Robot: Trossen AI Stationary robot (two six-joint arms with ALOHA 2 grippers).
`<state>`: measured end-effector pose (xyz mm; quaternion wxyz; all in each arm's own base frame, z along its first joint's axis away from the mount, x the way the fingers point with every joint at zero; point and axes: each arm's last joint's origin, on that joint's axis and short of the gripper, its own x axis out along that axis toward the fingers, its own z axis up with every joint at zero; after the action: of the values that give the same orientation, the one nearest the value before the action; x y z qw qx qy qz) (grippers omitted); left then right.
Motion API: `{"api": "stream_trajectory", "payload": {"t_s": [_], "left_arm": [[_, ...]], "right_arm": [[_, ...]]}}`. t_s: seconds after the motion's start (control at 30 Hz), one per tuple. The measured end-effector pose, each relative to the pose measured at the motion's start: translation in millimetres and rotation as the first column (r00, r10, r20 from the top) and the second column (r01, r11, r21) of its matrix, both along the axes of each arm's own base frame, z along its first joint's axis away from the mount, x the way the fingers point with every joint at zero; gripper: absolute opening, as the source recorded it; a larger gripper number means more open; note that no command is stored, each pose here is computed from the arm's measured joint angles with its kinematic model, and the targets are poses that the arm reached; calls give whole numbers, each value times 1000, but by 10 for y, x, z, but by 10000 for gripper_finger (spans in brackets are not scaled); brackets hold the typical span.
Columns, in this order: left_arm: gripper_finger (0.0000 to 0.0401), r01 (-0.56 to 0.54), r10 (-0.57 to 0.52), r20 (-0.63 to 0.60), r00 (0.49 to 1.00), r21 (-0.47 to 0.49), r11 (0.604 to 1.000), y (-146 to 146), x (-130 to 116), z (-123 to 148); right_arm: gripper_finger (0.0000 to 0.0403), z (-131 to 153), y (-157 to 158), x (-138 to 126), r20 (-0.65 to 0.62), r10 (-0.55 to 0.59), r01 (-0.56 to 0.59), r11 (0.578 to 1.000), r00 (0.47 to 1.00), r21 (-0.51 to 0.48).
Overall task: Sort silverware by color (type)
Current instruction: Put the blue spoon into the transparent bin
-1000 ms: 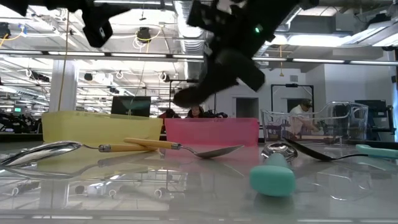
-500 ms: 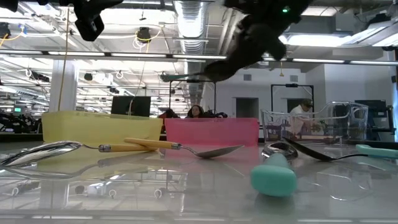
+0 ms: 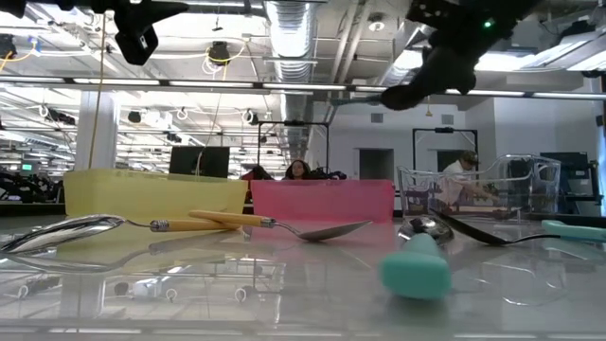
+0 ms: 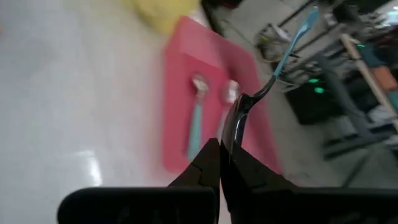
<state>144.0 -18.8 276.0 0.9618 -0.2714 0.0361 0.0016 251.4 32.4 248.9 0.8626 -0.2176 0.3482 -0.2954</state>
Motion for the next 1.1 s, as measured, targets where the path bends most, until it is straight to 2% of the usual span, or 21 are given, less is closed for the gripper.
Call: {"api": "stream_trajectory", "payload": {"t_s": [0.2,0.33,0.57,0.93,1.1], "left_arm": [[181,-2,2,-3,1000,11,1000,1,0,-3],[181,-2,2,-17,1000,14,1000,2,-2,-16],[181,-4,4,-26,1000,16,1000,2,-2,-25],[181,-3,4,-35,999,37,999,3,-3,-35],[181,-2,5,-70,998,41,999,3,-7,-70]], "right_arm": [[26,77,-162,-194,31,-130,131,990,991,-54],[26,76,-288,-326,48,-265,268,960,963,-82],[26,6,-493,-467,50,-447,449,893,893,-32],[26,-84,-671,-580,-109,-525,515,850,844,-108],[26,-98,-628,-638,-192,-492,480,871,849,-108]]}}
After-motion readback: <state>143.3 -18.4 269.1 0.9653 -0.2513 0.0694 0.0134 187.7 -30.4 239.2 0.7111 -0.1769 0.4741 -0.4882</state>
